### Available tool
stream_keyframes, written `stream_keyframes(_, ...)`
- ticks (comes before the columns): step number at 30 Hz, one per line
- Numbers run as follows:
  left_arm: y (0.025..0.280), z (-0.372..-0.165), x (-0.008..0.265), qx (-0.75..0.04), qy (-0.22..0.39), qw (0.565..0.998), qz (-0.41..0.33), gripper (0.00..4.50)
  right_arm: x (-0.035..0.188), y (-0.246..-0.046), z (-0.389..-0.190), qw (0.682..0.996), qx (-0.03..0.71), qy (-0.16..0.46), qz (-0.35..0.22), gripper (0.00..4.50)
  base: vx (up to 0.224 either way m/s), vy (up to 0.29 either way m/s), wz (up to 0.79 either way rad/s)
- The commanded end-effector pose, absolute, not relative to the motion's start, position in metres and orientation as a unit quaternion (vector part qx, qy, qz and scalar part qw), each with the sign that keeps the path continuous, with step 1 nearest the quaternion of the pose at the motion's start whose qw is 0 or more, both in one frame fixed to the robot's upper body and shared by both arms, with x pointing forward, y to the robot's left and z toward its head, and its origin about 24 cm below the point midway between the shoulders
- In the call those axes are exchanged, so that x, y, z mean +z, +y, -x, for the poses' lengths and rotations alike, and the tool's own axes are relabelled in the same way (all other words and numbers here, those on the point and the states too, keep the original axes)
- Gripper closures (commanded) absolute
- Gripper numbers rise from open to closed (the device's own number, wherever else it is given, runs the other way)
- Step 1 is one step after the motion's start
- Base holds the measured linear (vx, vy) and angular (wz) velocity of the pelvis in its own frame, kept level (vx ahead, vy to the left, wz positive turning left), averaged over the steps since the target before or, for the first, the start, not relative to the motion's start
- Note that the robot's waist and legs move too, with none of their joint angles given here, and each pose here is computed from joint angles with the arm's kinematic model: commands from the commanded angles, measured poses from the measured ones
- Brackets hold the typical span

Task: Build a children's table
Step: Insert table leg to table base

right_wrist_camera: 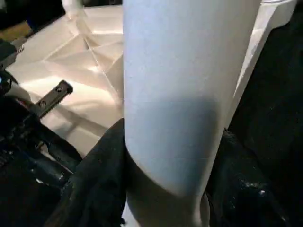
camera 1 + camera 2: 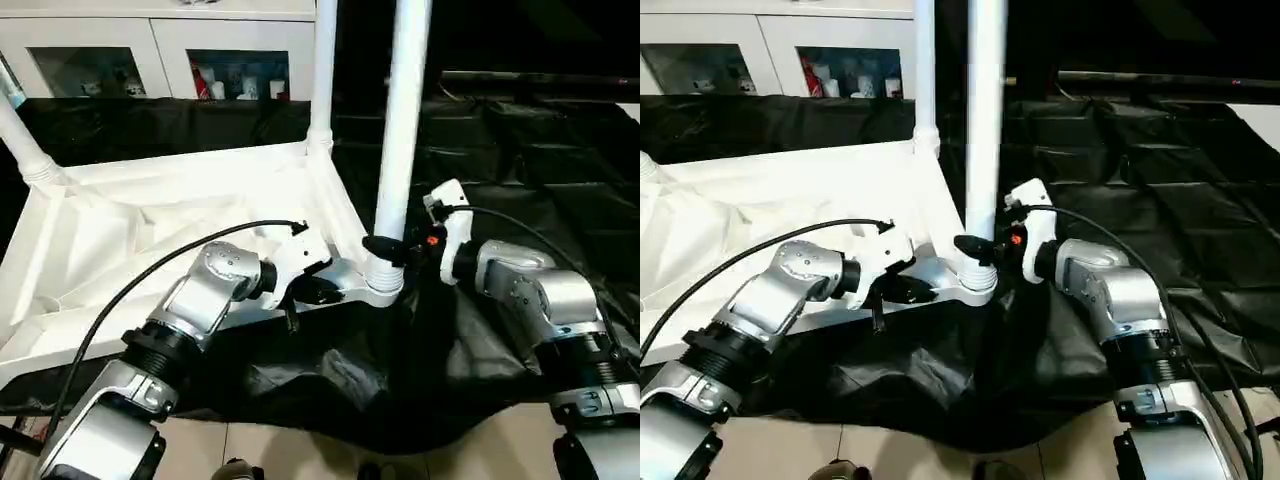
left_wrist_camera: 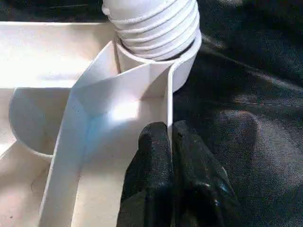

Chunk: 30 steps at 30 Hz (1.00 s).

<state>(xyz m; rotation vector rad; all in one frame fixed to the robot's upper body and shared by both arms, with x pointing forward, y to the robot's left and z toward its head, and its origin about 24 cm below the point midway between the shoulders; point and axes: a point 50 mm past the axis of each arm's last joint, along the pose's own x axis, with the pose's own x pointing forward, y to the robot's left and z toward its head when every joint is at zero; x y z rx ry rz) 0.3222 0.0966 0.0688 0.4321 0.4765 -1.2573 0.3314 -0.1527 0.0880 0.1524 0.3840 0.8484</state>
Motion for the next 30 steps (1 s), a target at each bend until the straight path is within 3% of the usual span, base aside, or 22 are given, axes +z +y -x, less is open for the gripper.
stream_keyframes(1,0.096,-0.324,0.069,-0.576,0.223,0.758,-0.207,4.5,0.068,-0.167,-0.326,0.897,0.371,0.22,-0.095,2.6,0.0,0.0,0.0)
stream_keyframes(10,0.097,-0.333,0.073,-0.545,0.209,0.787,-0.202,4.5,0.044,-0.181,-0.312,0.909,0.321,0.213,-0.161,2.6,0.0,0.0,0.0)
stream_keyframes(16,0.097,-0.333,0.073,-0.545,0.21,0.786,-0.203,4.5,0.028,-0.18,-0.301,0.908,0.312,0.219,-0.173,2.6,0.0,0.0,0.0)
stream_keyframes(30,0.095,-0.333,0.07,-0.549,0.21,0.782,-0.208,4.5,0.035,-0.157,-0.296,0.906,0.365,0.211,-0.031,2.61,0.0,0.0,0.0)
